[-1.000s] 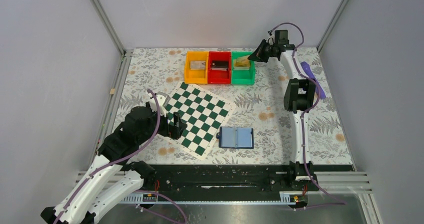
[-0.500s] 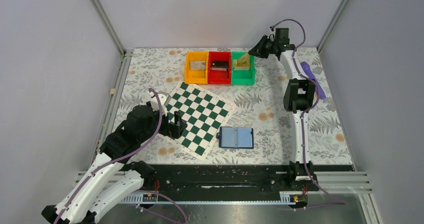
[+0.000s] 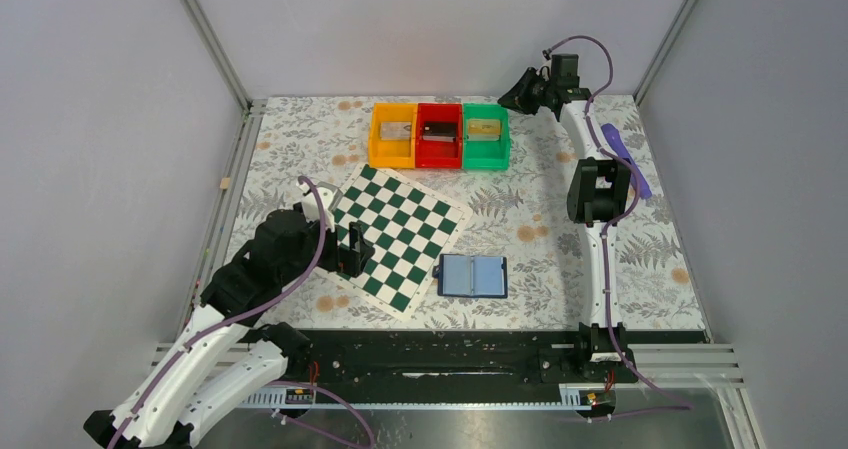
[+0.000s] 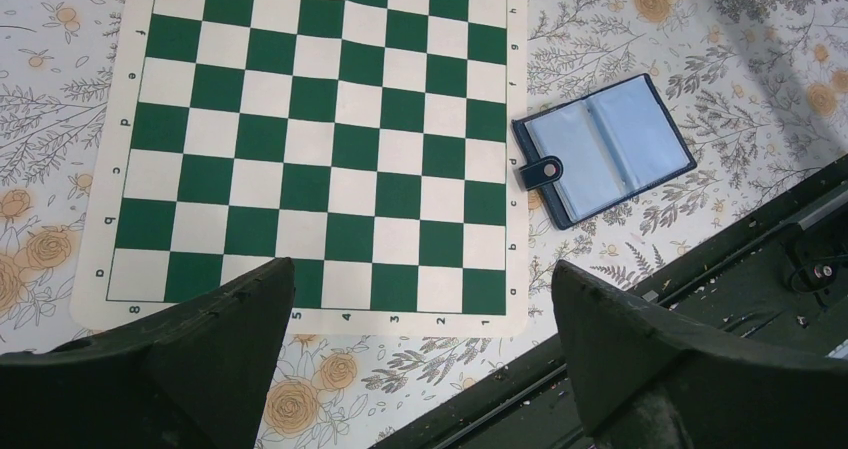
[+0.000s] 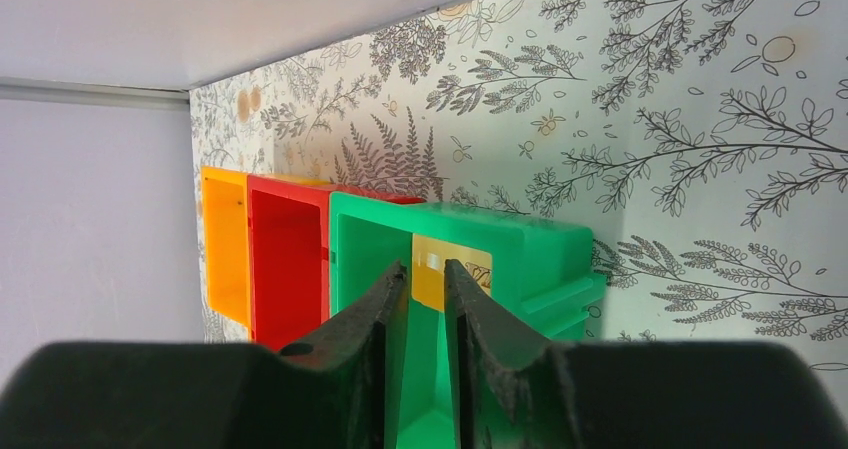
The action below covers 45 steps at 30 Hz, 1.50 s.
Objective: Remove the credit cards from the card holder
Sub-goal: Place the credit card in the storage box, then remove the credit card from the card holder.
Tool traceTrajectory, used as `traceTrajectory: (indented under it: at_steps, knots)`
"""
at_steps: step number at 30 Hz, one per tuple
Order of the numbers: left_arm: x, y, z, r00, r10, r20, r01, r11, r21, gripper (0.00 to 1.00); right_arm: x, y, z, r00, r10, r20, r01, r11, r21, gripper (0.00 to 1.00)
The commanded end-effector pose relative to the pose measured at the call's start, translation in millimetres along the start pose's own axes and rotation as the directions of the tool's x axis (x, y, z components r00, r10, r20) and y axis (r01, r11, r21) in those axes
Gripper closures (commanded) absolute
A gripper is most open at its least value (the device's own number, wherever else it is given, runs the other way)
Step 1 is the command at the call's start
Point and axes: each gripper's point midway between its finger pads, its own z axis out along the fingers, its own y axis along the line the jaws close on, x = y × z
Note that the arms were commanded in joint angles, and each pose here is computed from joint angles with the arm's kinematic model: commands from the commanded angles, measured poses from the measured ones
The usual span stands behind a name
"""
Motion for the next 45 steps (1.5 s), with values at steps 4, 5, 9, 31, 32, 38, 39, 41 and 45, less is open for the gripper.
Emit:
traceTrajectory:
  at_steps: [4, 5, 9, 31, 32, 38, 39, 41, 45]
  knots:
    - [-5.3, 3.8, 3.1, 1.0, 0.002, 0.02, -0.001, 1.0, -0.019, 0.01, -28.8, 40.8, -38.5, 0.994, -0.08, 0.07, 0.081, 0.997, -0.008, 0.73]
    - [-4.6, 4.5, 4.0, 1.0, -0.003, 0.016, 0.003, 1.0, -0.024, 0.01, -28.0, 42.9, -45.2, 0.994, -0.081, 0.071, 0.08, 0.997, 0.007, 0.73]
    - [-9.1, 18.3, 1.5, 0.997, -0.064, 0.044, 0.069, 0.991, -0.115, 0.01, -28.2, 58.3, -83.3, 0.992, -0.088, 0.088, 0.081, 0.994, 0.074, 0.72]
    - [15.1, -77.7, 32.3, 0.933, -0.323, -0.16, 0.36, 0.868, 0.343, 0.17, 283.3, 68.0, -229.8, 0.979, -0.063, -0.192, 0.093, 0.984, 0.152, 0.56]
    - [16.2, -81.1, 36.1, 0.93, -0.327, -0.167, 0.366, 0.862, 0.352, 0.18, 294.5, 66.0, -231.9, 0.979, -0.06, -0.195, 0.089, 0.986, 0.143, 0.56]
    - [39.3, -103.6, 68.2, 0.919, -0.299, -0.258, 0.378, 0.854, 0.358, 0.22, 344.3, 55.3, -234.7, 0.973, -0.033, -0.226, 0.055, 0.994, 0.093, 0.56]
    - [43.2, -106.9, 72.5, 0.917, -0.291, -0.272, 0.377, 0.855, 0.357, 0.23, 348.6, 54.9, -235.3, 0.972, -0.035, -0.234, 0.058, 0.994, 0.091, 0.57]
    - [47.2, -114.1, 79.7, 0.913, -0.287, -0.291, 0.383, 0.849, 0.365, 0.24, 355.1, 55.7, -235.4, 0.968, -0.038, -0.248, 0.059, 0.995, 0.081, 0.6]
    - [60.2, -127.1, 91.6, 0.904, -0.264, -0.337, 0.386, 0.843, 0.375, 0.24, 370.7, 59.9, -229.6, 0.959, -0.027, -0.281, 0.043, 0.998, 0.049, 0.61]
